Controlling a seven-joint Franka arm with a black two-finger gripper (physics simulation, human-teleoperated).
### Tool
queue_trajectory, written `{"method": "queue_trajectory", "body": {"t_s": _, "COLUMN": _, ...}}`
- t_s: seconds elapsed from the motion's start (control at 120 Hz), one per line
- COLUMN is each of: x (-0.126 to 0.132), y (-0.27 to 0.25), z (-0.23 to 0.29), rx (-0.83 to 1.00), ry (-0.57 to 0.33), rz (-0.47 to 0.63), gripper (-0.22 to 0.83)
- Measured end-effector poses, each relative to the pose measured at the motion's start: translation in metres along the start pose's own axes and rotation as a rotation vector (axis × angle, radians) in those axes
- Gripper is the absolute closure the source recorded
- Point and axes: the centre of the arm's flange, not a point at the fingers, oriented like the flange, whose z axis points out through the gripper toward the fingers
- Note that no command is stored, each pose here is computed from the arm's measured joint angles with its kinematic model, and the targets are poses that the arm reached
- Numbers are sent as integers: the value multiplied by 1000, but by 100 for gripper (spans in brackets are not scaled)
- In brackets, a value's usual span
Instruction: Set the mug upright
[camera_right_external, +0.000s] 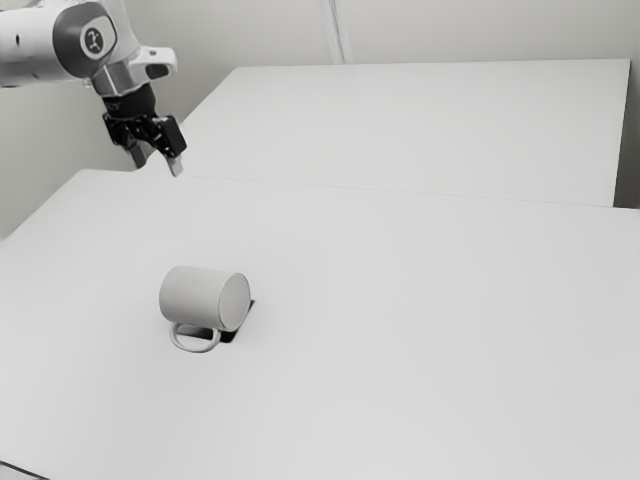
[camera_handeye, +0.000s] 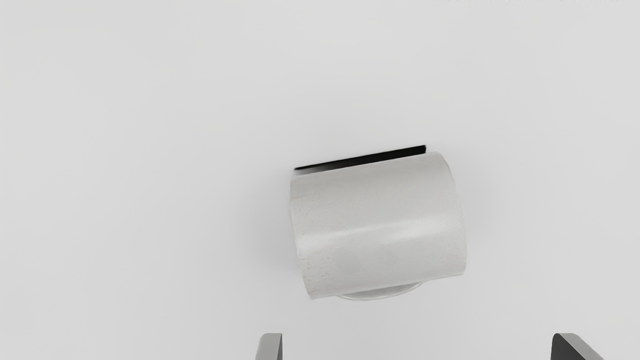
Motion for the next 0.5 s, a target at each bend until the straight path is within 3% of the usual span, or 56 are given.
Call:
{"method": "queue_trajectory", "body": {"t_s": 0.2, "x": -13, "y": -6, "z": 13, "rx": -37, "ry": -4, "rz": -16, "gripper": 2}}
{"method": "queue_trajectory", "body": {"t_s": 0.5, "x": -34, "y": -61, "z": 98, "rx": -476, "ry": -146, "rz": -182, "gripper": 2}}
